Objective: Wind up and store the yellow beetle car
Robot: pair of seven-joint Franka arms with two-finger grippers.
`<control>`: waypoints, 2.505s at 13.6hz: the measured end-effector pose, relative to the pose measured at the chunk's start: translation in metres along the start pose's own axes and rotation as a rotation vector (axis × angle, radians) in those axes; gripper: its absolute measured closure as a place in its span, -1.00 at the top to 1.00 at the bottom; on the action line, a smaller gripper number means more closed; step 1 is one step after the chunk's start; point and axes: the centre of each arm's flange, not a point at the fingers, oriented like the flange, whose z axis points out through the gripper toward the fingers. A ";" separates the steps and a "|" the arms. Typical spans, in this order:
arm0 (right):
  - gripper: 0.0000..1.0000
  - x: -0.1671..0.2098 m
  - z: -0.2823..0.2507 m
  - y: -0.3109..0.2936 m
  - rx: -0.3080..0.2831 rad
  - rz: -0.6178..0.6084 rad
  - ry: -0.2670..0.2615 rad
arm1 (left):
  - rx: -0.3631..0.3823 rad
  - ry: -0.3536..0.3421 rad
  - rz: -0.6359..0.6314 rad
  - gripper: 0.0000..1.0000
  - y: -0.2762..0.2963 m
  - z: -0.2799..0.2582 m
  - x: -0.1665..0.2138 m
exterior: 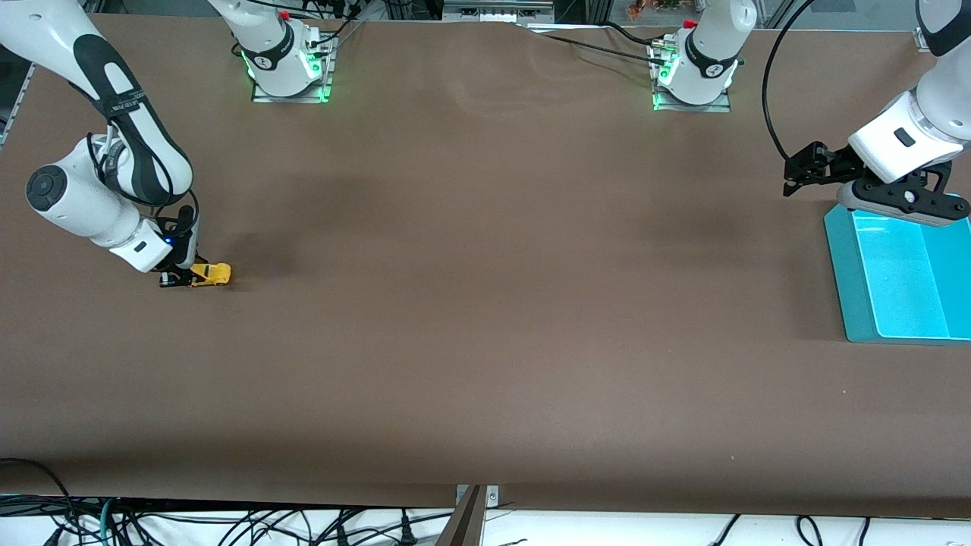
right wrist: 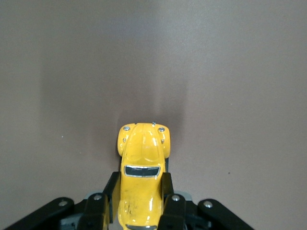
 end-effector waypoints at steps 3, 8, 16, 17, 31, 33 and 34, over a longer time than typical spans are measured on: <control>-0.23 0.000 0.000 0.001 0.005 0.003 0.003 | 0.000 0.000 0.000 1.00 0.000 0.000 0.000; 0.66 0.016 0.002 0.019 0.081 0.021 0.050 | 0.000 0.000 0.000 1.00 0.000 0.000 0.000; 1.00 0.059 -0.159 0.075 0.071 0.110 0.011 | 0.000 -0.001 -0.001 1.00 0.000 0.000 0.000; 1.00 0.063 -0.188 0.074 0.044 0.149 -0.011 | 0.000 -0.002 -0.001 1.00 0.000 0.000 0.000; 1.00 0.132 -0.347 0.033 0.022 1.228 -0.123 | 0.000 -0.002 -0.001 1.00 -0.001 0.000 0.000; 1.00 0.139 -0.350 0.031 0.019 1.337 -0.130 | -0.001 -0.007 -0.002 1.00 -0.001 0.001 0.000; 1.00 0.142 -0.351 0.030 0.020 1.376 -0.135 | -0.003 -0.014 -0.003 1.00 -0.001 0.003 -0.001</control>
